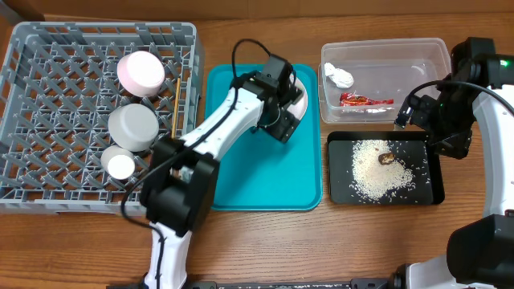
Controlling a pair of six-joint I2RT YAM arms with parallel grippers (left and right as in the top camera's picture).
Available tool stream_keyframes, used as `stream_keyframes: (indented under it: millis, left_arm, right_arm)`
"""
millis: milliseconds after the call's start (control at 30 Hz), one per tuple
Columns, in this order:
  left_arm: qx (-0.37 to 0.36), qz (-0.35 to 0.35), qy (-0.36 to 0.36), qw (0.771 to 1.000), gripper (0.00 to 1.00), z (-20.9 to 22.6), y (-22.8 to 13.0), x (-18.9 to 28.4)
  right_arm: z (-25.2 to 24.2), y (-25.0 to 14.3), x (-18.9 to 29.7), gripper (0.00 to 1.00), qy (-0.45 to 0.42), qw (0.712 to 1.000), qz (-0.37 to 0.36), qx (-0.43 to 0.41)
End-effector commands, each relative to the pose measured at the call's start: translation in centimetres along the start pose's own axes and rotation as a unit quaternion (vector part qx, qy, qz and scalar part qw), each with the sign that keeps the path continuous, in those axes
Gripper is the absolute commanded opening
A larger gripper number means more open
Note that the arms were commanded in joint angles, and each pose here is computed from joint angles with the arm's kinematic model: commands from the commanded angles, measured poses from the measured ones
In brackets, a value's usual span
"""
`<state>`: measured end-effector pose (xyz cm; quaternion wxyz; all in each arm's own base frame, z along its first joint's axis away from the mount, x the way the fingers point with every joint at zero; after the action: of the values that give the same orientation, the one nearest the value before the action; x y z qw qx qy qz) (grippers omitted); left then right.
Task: Sort waste into correct bins and load items into the dishwasher
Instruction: 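Grasp the edge of the white plate with the left gripper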
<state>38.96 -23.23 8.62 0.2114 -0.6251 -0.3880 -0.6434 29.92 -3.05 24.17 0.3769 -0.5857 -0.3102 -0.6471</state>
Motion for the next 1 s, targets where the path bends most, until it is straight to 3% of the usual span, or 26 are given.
stream_keyframes:
  millis: [0,100,200,267,733,967]
  left_arm:
    - [-0.004,0.05,0.001,0.999,0.75,0.2,-1.8,-1.8]
    - [0.001,0.088,-0.006,0.996,0.66,0.0,-3.1,-2.1]
    - [0.008,0.103,-0.008,0.995,0.47,-0.2,-3.7,-2.0]
    - [0.016,0.104,-0.008,0.994,0.39,-0.2,-3.7,-2.0]
    - [0.016,0.097,-0.006,0.995,0.05,-0.3,-3.3,-1.8]
    - [0.029,0.087,-0.003,0.996,0.04,-0.3,-2.2,-0.4]
  right_arm:
    - [0.1,-0.1,1.4,1.0,0.014,1.0,-0.024,0.003]
    - [0.1,-0.1,1.4,1.0,0.014,1.0,-0.025,0.003]
    - [0.1,-0.1,1.4,1.0,0.014,1.0,-0.025,0.003]
    - [0.1,-0.1,1.4,1.0,0.014,1.0,-0.024,0.003]
    - [0.1,-0.1,1.4,1.0,0.013,1.0,-0.024,0.003]
    - [0.1,-0.1,1.4,1.0,0.013,1.0,-0.024,0.003]
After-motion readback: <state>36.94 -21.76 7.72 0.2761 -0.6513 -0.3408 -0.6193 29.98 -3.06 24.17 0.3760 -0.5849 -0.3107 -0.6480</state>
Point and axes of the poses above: each gripper's point midway between its finger pads, its own x axis back along the fingers, its own z axis along the line the jaws close on, y = z × x, the point moved 6 cm from there along x, back along the fingers, and after that the axes turned 3 degrees about -x, right-handed, at the moved point
